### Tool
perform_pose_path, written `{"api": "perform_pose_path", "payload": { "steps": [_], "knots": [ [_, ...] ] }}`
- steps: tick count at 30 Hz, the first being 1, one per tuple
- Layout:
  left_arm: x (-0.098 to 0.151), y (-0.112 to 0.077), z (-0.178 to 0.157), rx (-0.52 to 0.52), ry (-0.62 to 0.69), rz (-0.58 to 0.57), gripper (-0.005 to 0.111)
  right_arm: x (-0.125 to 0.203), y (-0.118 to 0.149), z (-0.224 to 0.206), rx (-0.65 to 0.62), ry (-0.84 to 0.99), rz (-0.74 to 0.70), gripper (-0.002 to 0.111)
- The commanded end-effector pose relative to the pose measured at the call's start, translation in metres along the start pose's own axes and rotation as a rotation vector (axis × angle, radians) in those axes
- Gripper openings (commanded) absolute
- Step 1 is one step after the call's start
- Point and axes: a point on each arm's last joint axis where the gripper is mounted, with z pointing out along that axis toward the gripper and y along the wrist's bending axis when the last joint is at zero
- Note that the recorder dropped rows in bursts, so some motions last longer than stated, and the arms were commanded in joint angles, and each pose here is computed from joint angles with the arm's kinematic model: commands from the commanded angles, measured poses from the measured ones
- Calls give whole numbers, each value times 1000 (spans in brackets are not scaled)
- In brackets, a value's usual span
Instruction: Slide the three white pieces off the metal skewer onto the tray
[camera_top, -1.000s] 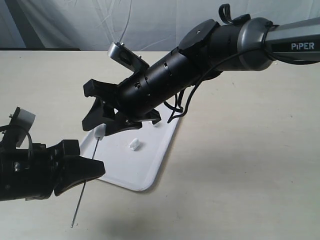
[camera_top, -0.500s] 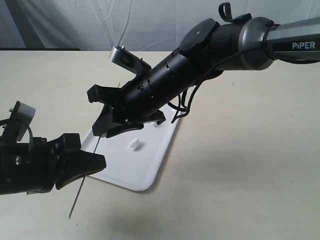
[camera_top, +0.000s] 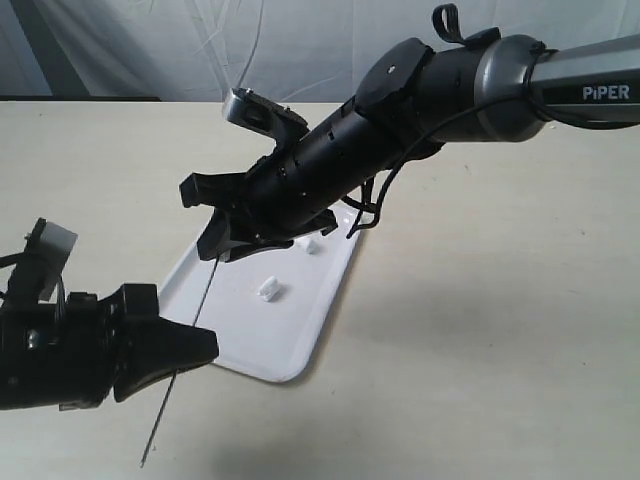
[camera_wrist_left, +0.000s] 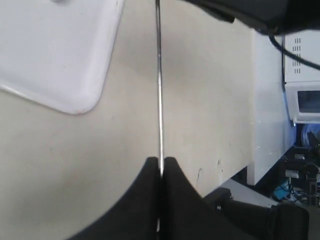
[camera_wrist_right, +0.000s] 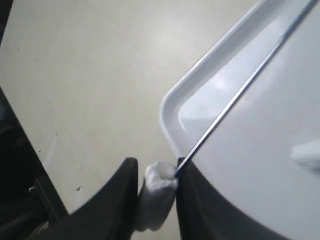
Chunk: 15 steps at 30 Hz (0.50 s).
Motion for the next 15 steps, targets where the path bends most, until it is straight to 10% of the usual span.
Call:
{"api": "perform_pose_path", "payload": {
  "steps": [1,15],
  "knots": [
    [16,8,-3,15,52,17,0,-3,-5,0,57,-37,-44,26],
    [74,25,-29,102,164,-21,0,-19,-30,-14,188,-142,-64,26]
  ]
}}
